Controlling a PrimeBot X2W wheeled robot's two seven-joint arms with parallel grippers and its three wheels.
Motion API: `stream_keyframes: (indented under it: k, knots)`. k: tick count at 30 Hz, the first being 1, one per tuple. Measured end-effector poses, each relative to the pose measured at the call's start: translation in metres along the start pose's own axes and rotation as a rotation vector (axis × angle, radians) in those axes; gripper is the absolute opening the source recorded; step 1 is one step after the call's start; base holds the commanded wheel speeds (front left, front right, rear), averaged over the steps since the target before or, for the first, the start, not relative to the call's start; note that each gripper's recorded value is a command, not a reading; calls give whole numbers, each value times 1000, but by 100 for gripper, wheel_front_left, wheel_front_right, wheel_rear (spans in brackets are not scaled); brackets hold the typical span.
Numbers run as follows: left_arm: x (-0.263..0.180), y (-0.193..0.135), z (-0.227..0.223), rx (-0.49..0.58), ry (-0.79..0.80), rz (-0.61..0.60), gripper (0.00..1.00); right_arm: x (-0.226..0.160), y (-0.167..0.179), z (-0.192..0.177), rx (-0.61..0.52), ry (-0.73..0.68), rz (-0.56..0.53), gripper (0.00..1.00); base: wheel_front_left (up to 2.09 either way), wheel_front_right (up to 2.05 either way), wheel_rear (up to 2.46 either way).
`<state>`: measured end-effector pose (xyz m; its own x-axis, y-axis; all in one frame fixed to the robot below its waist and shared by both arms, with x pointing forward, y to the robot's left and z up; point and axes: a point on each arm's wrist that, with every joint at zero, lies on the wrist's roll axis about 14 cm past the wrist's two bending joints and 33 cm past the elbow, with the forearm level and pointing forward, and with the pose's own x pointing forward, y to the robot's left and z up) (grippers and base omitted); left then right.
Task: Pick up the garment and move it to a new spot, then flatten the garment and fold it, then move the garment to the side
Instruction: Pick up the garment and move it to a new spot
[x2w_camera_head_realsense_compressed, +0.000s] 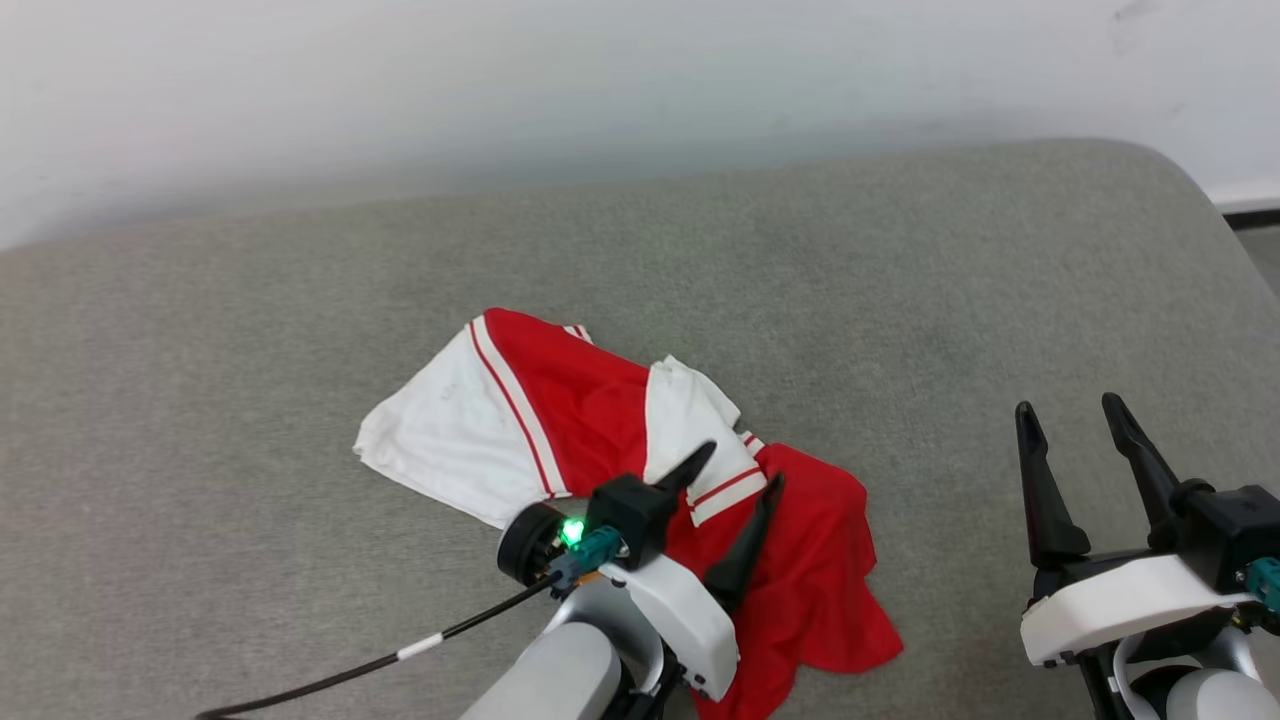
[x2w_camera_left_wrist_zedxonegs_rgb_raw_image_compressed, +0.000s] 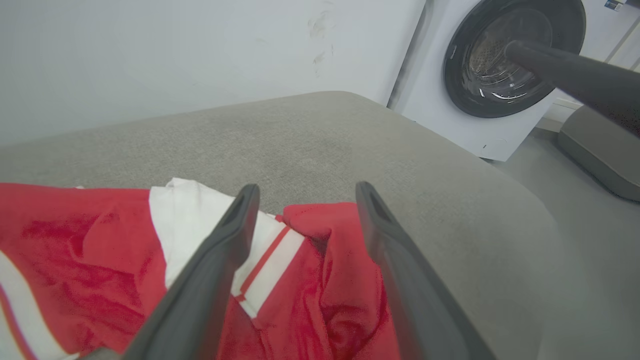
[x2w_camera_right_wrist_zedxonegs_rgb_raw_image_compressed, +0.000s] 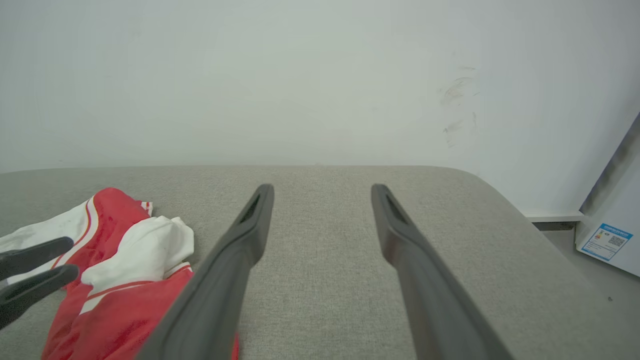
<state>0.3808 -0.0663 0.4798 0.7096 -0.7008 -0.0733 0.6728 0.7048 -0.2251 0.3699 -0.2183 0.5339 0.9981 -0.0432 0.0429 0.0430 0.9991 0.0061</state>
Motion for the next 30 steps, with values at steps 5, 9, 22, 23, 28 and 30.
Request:
stream_keyframes:
  k: [5,9,22,23,28,30]
  knots:
    - [-8,17,48,33,-165,96,100,0,9,9,2,-23,26,100,0,0,0]
    - [-29,56,80,55,-260,248,100,-2,16,11,4,-26,47,100,0,0,0]
    - [-148,162,79,134,-269,671,100,-10,28,12,6,-13,86,100,0,0,0]
    - [-152,163,76,135,-257,677,100,-11,28,11,8,-12,86,100,0,0,0]
    - [-162,158,71,131,-238,672,100,-18,28,8,12,1,86,100,0,0,0]
    - [-162,154,72,130,-238,662,100,-19,30,8,12,1,90,100,0,0,0]
